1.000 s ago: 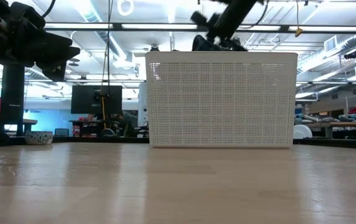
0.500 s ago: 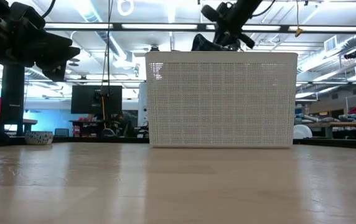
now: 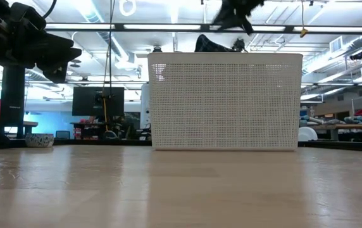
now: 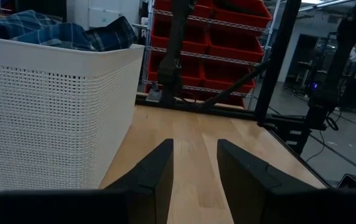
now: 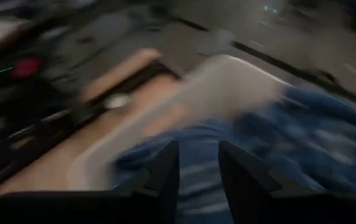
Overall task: Sort clothes
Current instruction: Return to Home Position
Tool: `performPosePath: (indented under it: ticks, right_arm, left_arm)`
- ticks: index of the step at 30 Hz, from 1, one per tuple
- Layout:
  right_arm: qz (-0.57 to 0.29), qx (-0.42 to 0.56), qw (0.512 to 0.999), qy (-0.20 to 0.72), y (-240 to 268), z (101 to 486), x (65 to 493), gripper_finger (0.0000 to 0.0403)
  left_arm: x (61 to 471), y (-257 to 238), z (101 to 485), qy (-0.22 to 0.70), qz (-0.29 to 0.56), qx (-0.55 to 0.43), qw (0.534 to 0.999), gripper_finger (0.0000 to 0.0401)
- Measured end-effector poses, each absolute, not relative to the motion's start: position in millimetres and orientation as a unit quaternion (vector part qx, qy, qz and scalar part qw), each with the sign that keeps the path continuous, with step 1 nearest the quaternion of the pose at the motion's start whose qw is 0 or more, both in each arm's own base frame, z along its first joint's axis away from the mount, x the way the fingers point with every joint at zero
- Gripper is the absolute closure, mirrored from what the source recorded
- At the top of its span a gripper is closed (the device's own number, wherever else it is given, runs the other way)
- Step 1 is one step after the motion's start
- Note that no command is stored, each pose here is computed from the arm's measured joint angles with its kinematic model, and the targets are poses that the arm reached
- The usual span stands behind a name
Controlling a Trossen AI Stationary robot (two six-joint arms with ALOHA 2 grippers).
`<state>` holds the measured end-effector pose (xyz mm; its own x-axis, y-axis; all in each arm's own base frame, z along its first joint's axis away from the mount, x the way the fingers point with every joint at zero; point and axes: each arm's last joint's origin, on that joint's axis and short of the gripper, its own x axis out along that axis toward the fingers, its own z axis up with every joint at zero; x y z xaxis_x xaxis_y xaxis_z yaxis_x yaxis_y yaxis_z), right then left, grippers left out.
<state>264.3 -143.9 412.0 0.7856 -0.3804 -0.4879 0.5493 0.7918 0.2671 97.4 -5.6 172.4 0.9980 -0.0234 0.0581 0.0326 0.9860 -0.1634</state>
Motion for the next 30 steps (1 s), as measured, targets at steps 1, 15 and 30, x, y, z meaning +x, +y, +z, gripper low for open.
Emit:
performPosePath:
  ticks: [1,15,30]
  right_arm:
    - [-0.219,0.184,0.936,0.204,-137,417,264,0.0291]
    - [-0.02,0.051,0.975,0.217,-54,432,233,0.0294]
    - [-0.015,0.142,0.983,0.111,-4,298,168,0.0293]
  left_arm:
    - [97,-6,172,-0.028,-0.014,-0.082,0.996,0.0273]
    - [97,-6,172,-0.028,-0.014,-0.082,0.996,0.0273]
    - [97,-6,172,-0.028,-0.014,-0.082,0.996,0.0273]
